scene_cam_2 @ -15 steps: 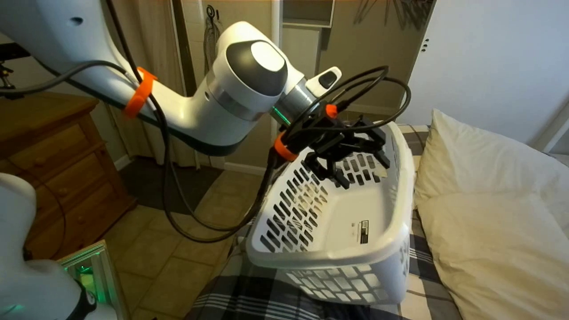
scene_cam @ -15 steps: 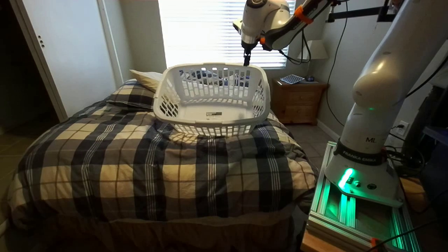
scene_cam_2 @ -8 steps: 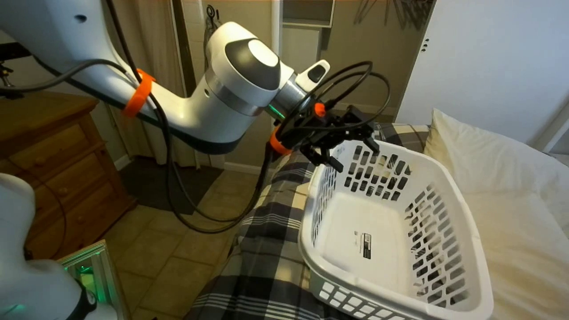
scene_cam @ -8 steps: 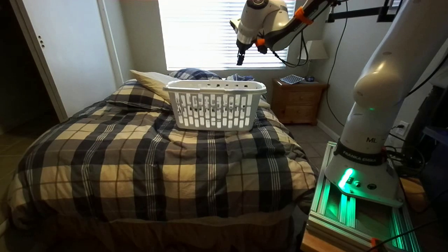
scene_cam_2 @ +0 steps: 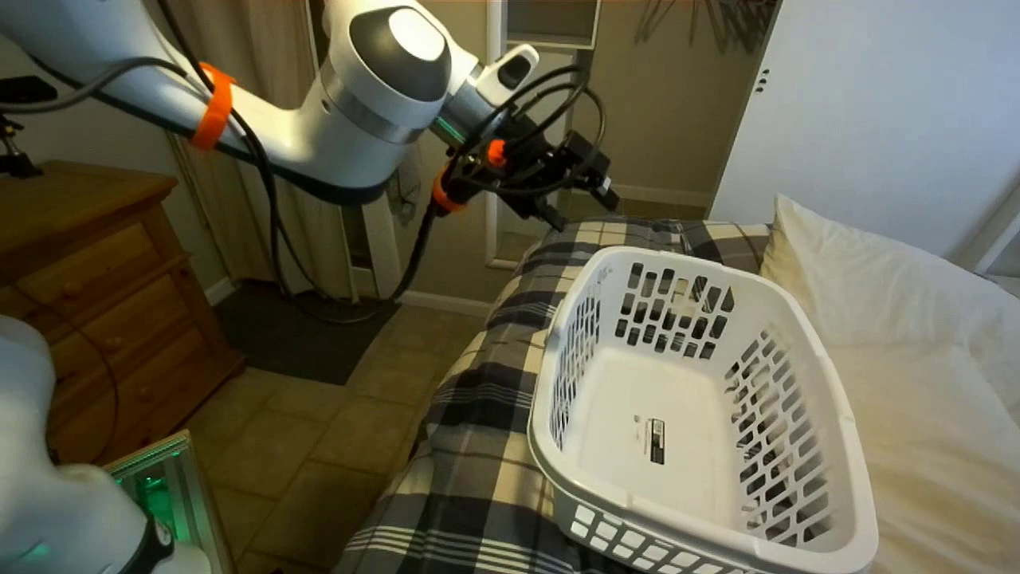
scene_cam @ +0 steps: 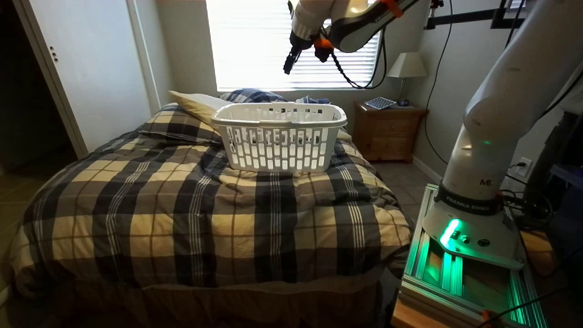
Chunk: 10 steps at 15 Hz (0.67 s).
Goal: Put the washing basket upright
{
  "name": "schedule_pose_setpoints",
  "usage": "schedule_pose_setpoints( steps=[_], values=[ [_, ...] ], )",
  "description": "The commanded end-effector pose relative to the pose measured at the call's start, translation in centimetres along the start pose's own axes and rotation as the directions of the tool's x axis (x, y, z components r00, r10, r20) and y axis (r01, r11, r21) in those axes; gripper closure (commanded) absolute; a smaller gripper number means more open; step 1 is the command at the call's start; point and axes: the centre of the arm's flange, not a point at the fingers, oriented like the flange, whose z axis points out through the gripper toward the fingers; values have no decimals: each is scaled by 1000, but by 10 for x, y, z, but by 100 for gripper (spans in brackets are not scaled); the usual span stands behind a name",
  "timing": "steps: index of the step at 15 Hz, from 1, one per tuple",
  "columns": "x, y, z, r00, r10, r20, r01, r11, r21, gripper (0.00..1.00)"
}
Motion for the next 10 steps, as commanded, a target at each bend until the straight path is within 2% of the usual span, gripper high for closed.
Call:
schedule_pose_setpoints(
  steps=[1, 2, 5, 7, 8, 10],
  values=[
    [10, 3, -35, 985, 174, 4, -174, 984, 26, 0],
    [11, 5, -41, 976, 219, 2, -219, 975, 45, 0],
    [5, 14, -49, 934, 347, 91, -355, 928, 110, 0],
    [0, 18, -50, 893, 429, 137, -447, 880, 160, 0],
    [-2, 18, -51, 867, 470, 166, -495, 851, 173, 0],
    [-8, 17, -46, 838, 499, 219, -536, 828, 163, 0]
  ],
)
